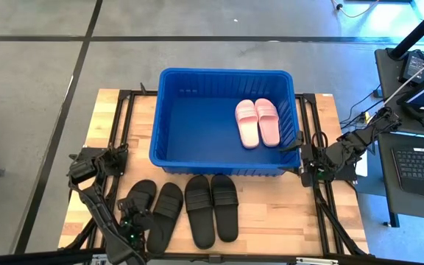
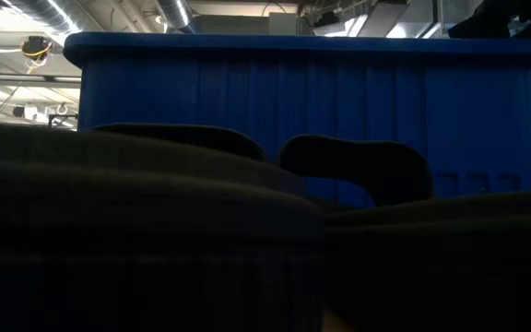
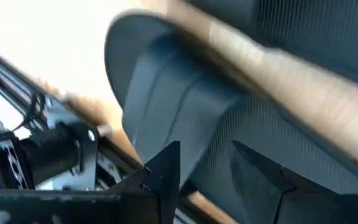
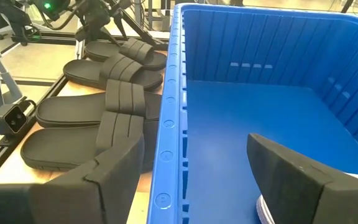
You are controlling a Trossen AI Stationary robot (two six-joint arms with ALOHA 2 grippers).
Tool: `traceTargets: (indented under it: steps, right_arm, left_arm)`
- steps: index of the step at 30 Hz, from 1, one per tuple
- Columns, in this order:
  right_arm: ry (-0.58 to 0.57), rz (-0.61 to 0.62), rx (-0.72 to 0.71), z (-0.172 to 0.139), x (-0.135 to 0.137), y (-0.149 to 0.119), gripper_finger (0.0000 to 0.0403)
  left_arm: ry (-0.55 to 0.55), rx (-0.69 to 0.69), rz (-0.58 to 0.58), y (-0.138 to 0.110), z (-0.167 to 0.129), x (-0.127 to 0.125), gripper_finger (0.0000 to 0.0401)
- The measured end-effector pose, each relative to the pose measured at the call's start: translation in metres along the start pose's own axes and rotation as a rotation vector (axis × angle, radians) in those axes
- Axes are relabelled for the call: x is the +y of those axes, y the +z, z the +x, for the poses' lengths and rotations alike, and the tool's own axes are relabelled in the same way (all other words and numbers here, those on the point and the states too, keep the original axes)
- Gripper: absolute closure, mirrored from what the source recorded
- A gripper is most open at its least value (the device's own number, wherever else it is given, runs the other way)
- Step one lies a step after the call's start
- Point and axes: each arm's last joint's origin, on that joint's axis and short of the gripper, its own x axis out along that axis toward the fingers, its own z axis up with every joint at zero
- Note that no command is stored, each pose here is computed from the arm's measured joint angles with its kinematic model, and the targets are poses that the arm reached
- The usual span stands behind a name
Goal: Pick and place slides into bin
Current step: Put the black slipper into the blue bin
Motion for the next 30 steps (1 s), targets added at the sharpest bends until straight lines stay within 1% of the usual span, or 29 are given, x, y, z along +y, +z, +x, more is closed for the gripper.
traceTargets:
  steps: [4,8,15,19,22,26,30]
  right_arm:
    - [0.0,-0.001,0.0,0.0,0.0,0.0,0.0118]
    - [-0.001,-0.002,0.001,0.0,0.0,0.0,0.0118]
    - [-0.002,-0.004,0.002,0.0,0.0,0.0,0.0118]
    - [-0.003,-0.004,0.002,0.0,0.0,0.0,0.0118]
    - [-0.003,-0.005,0.002,0.0,0.0,0.0,0.0118]
    - [-0.003,-0.005,0.002,0.0,0.0,0.0,0.0118]
    - [-0.003,-0.006,0.004,0.0,0.0,0.0,0.0118]
  left_arm:
    - [-0.014,0.087,-0.007,0.0,0.0,0.0,0.0271]
    - [-0.014,0.091,-0.01,0.001,0.001,0.0,0.0265]
    - [-0.011,0.078,-0.014,0.003,0.001,0.001,0.0204]
    - [-0.009,0.071,-0.021,0.006,0.001,0.001,0.0181]
    - [-0.006,0.065,-0.024,0.008,0.002,0.002,0.0176]
    - [-0.006,0.055,0.017,0.011,0.002,0.002,0.0176]
    - [0.007,-0.006,0.02,0.013,0.002,0.003,0.0176]
